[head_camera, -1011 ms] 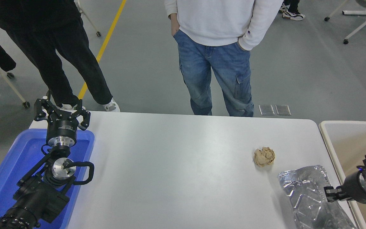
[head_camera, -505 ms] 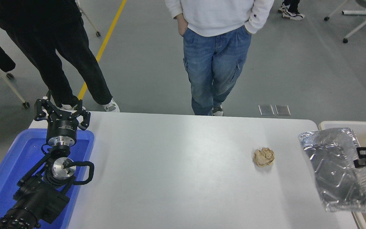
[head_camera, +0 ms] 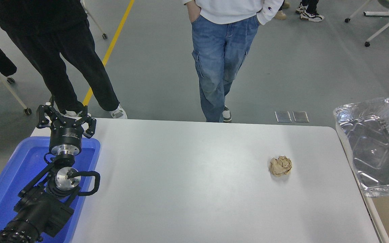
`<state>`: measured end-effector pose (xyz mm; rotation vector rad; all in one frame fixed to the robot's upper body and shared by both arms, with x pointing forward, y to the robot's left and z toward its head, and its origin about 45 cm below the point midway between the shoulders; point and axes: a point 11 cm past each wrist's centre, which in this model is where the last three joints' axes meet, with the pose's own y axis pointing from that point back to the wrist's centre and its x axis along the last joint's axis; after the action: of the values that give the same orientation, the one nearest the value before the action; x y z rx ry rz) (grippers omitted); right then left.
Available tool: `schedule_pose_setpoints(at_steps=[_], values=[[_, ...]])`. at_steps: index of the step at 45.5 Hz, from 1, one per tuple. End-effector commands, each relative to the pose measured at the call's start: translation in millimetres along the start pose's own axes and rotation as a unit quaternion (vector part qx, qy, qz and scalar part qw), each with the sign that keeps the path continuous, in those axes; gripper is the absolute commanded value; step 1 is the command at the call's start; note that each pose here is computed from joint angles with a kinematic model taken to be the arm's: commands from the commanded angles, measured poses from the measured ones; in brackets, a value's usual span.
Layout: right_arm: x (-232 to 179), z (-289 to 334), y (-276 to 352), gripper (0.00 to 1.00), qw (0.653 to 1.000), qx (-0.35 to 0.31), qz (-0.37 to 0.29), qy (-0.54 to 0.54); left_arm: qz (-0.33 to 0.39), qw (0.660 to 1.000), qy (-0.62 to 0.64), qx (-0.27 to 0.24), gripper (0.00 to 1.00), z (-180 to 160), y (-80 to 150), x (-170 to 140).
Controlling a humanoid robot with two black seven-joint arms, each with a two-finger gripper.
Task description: Pick up foil plate and place in dustbin
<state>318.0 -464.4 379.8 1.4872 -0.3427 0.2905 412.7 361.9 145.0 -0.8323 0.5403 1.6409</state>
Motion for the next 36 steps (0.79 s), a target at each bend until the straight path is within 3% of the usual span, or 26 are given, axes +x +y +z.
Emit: schedule_pose_setpoints(at_steps=[1,8,15,24,36], values=[[17,14,20,0.00,0.999,-0.029,0.035,-0.011,0.001,1.000,0.000,0.000,0.99,0,1,1],[14,63,27,0.00,0.992,-0.073,0.063,-0.084,0.001,1.000,0.000,0.001,0.99,0,1,1],[13,121,30,0.00,0.965,-0.118,0.168,-0.162,0.000,1.000,0.000,0.000,0.99,0,0,0],[15,164,16,0.00,0.895,-0.140,0.303,-0.295,0.000,1.000,0.000,0.000,0.99,0,0,0],[16,181,-17,0.00,0.807,-0.157,0.371,-0.431,0.000,1.000,0.000,0.000,0.99,0,0,0]])
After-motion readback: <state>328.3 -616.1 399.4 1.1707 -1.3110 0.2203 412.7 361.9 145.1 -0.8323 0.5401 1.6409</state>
